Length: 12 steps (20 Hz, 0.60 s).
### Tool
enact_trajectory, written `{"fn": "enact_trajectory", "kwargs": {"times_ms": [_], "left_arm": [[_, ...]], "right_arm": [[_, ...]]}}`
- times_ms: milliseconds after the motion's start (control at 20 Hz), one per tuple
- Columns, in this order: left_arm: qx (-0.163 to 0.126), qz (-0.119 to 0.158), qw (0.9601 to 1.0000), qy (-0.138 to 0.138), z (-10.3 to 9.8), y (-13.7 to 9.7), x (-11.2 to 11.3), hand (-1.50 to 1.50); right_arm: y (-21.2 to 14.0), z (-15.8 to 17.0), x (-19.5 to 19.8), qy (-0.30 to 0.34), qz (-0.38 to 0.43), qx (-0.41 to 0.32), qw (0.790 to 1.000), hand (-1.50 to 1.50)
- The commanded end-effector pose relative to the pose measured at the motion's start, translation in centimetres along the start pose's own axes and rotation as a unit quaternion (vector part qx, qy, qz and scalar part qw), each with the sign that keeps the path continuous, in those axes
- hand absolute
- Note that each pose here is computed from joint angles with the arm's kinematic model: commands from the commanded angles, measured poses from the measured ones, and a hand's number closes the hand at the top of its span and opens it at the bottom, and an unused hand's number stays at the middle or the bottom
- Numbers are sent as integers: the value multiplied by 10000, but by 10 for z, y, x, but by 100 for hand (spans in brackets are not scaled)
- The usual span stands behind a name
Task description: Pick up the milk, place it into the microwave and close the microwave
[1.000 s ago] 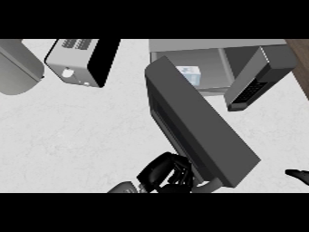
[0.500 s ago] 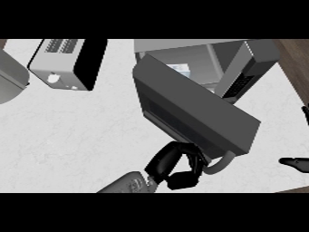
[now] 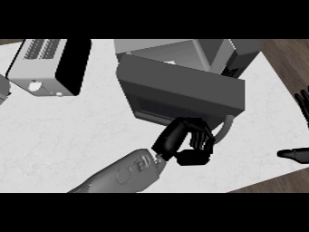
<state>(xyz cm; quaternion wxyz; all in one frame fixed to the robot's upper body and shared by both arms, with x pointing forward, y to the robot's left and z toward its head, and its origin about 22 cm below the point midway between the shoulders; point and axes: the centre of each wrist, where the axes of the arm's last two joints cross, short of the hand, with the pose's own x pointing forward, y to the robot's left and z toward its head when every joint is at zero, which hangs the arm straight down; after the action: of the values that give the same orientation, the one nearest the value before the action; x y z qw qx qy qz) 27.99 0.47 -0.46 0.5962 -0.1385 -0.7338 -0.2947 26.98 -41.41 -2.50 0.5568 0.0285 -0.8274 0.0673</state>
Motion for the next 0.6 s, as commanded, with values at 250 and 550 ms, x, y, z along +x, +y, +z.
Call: {"fn": "enact_trajectory", "kwargs": {"times_ms": [250, 550], "left_arm": [[489, -163, 9977, -437, -42, 19, 34, 150], [743, -219, 9961, -426, -65, 35, 50, 150]], "right_arm": [[4, -39, 22, -592, -294, 534, 9964, -150], [11, -56, 30, -752, -539, 743, 9929, -150]]}}
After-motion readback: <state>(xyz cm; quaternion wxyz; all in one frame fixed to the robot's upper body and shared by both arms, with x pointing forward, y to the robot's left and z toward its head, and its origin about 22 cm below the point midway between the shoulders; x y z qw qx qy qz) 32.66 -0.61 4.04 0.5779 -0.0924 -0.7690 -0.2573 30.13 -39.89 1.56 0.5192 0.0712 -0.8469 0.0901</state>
